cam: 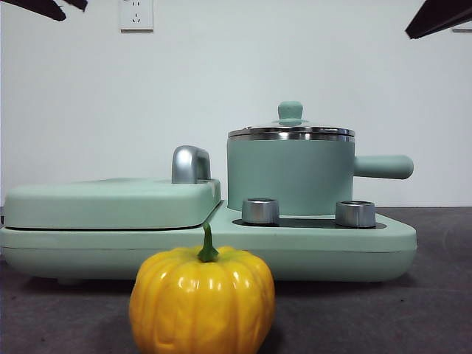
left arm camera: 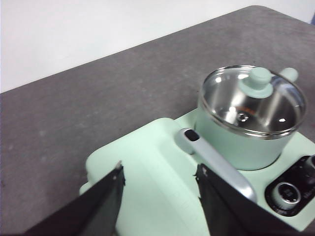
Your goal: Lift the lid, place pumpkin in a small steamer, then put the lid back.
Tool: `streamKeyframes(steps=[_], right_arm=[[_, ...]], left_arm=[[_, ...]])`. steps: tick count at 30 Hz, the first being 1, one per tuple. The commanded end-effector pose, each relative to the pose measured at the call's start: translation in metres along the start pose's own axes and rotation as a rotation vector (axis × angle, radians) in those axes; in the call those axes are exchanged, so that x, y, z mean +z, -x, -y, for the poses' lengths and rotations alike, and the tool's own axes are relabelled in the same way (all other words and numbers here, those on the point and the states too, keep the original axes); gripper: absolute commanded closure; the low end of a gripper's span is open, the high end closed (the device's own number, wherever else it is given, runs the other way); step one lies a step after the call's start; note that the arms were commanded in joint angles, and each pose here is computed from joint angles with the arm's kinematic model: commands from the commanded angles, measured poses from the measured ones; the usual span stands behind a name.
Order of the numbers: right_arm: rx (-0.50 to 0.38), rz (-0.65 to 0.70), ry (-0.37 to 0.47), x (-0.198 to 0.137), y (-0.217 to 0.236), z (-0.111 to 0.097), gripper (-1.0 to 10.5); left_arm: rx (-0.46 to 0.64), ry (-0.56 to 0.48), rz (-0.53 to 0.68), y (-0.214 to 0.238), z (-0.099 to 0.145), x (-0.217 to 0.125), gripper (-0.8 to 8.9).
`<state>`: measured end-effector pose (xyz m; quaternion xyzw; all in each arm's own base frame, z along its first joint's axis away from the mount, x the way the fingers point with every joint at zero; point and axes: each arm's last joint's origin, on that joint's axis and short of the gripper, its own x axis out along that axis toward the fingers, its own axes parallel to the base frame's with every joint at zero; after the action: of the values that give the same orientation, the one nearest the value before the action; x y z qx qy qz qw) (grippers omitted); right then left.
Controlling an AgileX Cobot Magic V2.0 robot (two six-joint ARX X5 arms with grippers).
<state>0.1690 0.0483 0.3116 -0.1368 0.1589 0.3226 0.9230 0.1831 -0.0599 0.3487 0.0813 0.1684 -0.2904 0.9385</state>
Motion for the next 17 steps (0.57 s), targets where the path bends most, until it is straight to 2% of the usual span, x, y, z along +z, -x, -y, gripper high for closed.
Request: streamKeyframes(steps=[1,3,9,17], right_arm=[[0.015,0.0,-0.009,0.005,0.0,-0.001,6.2],[0.019,-0.004,-0.054,0.005,0.0,-0.002,6.1],[0.015,0.017,-0.098,0.007,0.003,-0.003,6.1],[0.009,0.045,-0.155,0.009,0.007,-0.003,6.1]], left_arm=[[-0.02,-0.032,0.031,0.001,0.003,0.009,5.57],[-0.031,-0.04,0.042,0.0,0.005,0.01,5.6],[-0.081,-0.065,0.108,-0.015,0.014,0.018,5.6],[-0.171,0.046,0.117,-0.058,0.027,0.02,5.6]])
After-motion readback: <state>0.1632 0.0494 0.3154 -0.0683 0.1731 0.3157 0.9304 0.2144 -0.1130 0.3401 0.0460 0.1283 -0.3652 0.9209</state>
